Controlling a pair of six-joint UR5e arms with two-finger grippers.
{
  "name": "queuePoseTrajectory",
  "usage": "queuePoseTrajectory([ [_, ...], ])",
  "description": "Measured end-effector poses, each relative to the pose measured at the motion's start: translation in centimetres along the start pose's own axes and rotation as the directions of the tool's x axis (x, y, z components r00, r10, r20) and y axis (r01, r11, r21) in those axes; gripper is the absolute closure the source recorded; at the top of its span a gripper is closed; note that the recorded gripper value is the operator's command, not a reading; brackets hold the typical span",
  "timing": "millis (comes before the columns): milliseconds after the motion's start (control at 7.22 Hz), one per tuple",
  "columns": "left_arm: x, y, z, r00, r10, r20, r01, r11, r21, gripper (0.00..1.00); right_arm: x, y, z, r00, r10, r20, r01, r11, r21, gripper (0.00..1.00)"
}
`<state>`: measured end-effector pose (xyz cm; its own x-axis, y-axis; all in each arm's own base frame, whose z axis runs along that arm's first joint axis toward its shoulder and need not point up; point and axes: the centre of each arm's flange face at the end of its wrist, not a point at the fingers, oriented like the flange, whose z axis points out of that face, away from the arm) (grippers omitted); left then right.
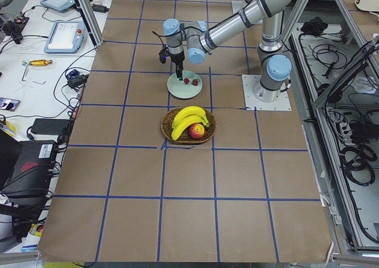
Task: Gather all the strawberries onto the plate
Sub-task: 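Place the strawberry on the plate and open the left gripper, then reach the left gripper to the farthest strawberry and grasp it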
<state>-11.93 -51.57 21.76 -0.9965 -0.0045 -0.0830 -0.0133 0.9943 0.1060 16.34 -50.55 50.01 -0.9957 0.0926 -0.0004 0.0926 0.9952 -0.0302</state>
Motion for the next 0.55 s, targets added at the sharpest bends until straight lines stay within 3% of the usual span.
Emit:
queuePoseTrajectory([
  [139, 3.4, -0.3, -1.0, 1.0, -0.016, -0.027, 0.016, 1.0, 0.025, 0.0, 0.0, 0.0, 0.0, 1.0, 0.0, 0.001, 0.0, 1.0, 0.0, 0.0],
  [554, 13.2, -1.7, -1.8, 0.978, -0.087, -0.187, 0.106, 0.99, 0.095, 0.04, 0.0, 0.1, 0.0, 1.0, 0.001, 0.001, -0.001, 1.0, -0.001, 0.0],
])
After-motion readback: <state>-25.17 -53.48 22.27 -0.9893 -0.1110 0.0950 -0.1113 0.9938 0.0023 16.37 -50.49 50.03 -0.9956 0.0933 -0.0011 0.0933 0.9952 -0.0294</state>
